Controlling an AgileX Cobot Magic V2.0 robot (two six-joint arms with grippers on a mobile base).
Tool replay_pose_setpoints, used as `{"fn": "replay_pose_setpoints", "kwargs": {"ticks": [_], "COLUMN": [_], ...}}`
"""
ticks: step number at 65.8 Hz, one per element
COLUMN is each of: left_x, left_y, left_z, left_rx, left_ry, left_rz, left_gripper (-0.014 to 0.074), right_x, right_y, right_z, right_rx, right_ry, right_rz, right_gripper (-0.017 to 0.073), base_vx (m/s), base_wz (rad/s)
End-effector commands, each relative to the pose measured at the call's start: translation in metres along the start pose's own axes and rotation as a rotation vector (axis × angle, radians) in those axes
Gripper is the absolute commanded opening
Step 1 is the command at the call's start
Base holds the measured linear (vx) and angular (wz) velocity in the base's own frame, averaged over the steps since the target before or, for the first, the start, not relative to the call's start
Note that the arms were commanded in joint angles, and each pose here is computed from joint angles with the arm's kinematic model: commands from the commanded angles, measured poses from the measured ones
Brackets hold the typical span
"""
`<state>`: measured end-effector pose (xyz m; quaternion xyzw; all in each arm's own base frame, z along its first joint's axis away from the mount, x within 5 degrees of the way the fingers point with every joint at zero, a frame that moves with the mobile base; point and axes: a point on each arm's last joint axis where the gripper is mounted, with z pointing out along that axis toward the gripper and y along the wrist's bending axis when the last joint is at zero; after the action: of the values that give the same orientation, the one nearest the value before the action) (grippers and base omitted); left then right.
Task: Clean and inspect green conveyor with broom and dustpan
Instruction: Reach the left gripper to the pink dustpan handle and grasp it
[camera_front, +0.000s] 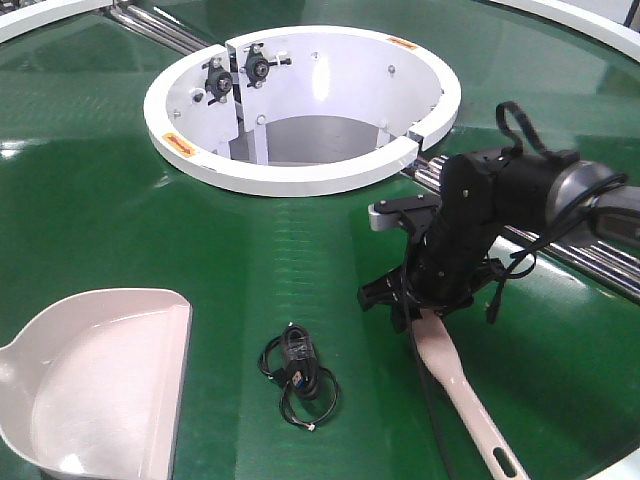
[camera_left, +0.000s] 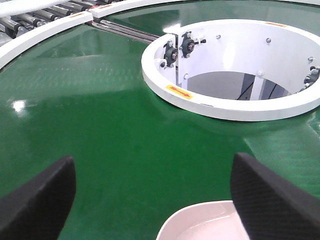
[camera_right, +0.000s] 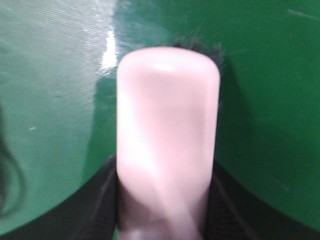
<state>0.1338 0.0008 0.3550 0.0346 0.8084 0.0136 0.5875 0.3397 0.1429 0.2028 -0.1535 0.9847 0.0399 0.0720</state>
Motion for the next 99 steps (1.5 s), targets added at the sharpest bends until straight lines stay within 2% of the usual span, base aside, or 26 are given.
{"fn": "replay_pose_setpoints", "kwargs": {"ticks": [1,14,27,50,54,60,67,74,75,76,77,80,81,86,89,93,99], "left_x": [-0.017,-0.017,-0.017,-0.017,-0.017,-0.017,-0.017,-0.017,-0.017,-0.017,-0.017,-0.017,-0.017,-0.018,-0.019,-0.021,-0.022], "left_y": [0.001,0.001,0.001,0.001,0.001,0.003,0.005,0.007,0.007,0.007,0.008,0.008,0.009,0.009,0.009,0.009,0.009], "left_z": [-0.004,-0.004,-0.004,-0.004,-0.004,-0.004,-0.004,-0.004,-0.004,-0.004,-0.004,-0.004,-0.004,-0.004,-0.005,-0.005,-0.005], "left_rx": [-0.005,-0.005,-0.005,-0.006,-0.013,-0.036,-0.072,-0.11,-0.118,-0.122,-0.127,-0.139,-0.143,-0.161,-0.173,-0.188,-0.201], "left_ry": [-0.105,-0.105,-0.105,-0.106,-0.105,-0.099,-0.092,-0.067,-0.061,-0.057,-0.051,-0.039,-0.033,-0.027,-0.032,-0.04,-0.052], "left_rz": [-0.014,-0.014,-0.014,-0.013,0.014,0.161,0.43,0.797,0.875,0.927,1.0,1.144,1.207,1.394,1.461,1.516,1.527], "left_gripper": [0.0584,0.0584,0.0584,0.0584,0.0584,0.0584,0.0584,0.0584,0.0584,0.0584,0.0584,0.0584,0.0584,0.0584,0.0584,0.0584,0.0584], "right_x": [0.001,0.017,0.025,0.028,0.028,0.028,0.028,0.028,0.028,0.028,0.028,0.028,0.028,0.028,0.028,0.028,0.028], "right_y": [-0.001,-0.016,-0.035,-0.036,-0.036,-0.036,-0.036,-0.036,-0.036,-0.036,-0.036,-0.036,-0.036,-0.036,-0.036,-0.036,-0.036], "right_z": [-0.047,-0.077,-0.083,-0.083,-0.083,-0.083,-0.083,-0.083,-0.083,-0.083,-0.083,-0.083,-0.083,-0.083,-0.083,-0.083,-0.083], "right_rx": [-0.036,-0.121,-0.156,-0.145,-0.147,-0.147,-0.147,-0.147,-0.147,-0.147,-0.147,-0.147,-0.147,-0.147,-0.147,-0.147,-0.147], "right_ry": [-0.105,-0.074,-0.02,0.009,0.01,0.01,0.01,0.01,0.01,0.01,0.01,0.01,0.01,0.01,0.01,0.01,0.01], "right_rz": [0.029,0.071,0.13,0.126,0.127,0.127,0.127,0.127,0.127,0.127,0.127,0.127,0.127,0.127,0.127,0.127,0.127], "right_gripper": [-0.001,-0.0008,-0.0008,-0.0005,-0.0005,-0.0005,-0.0005,-0.0005,-0.0005,-0.0005,-0.0005,-0.0005,-0.0005,-0.0005,-0.0005,-0.0005,-0.0005], "base_vx": [0.0,0.0,0.0,0.0,0.0,0.0,0.0,0.0,0.0,0.0,0.0,0.0,0.0,0.0,0.0,0.0,0.0], "base_wz": [0.0,0.0,0.0,0.0,0.0,0.0,0.0,0.0,0.0,0.0,0.0,0.0,0.0,0.0,0.0,0.0,0.0]}}
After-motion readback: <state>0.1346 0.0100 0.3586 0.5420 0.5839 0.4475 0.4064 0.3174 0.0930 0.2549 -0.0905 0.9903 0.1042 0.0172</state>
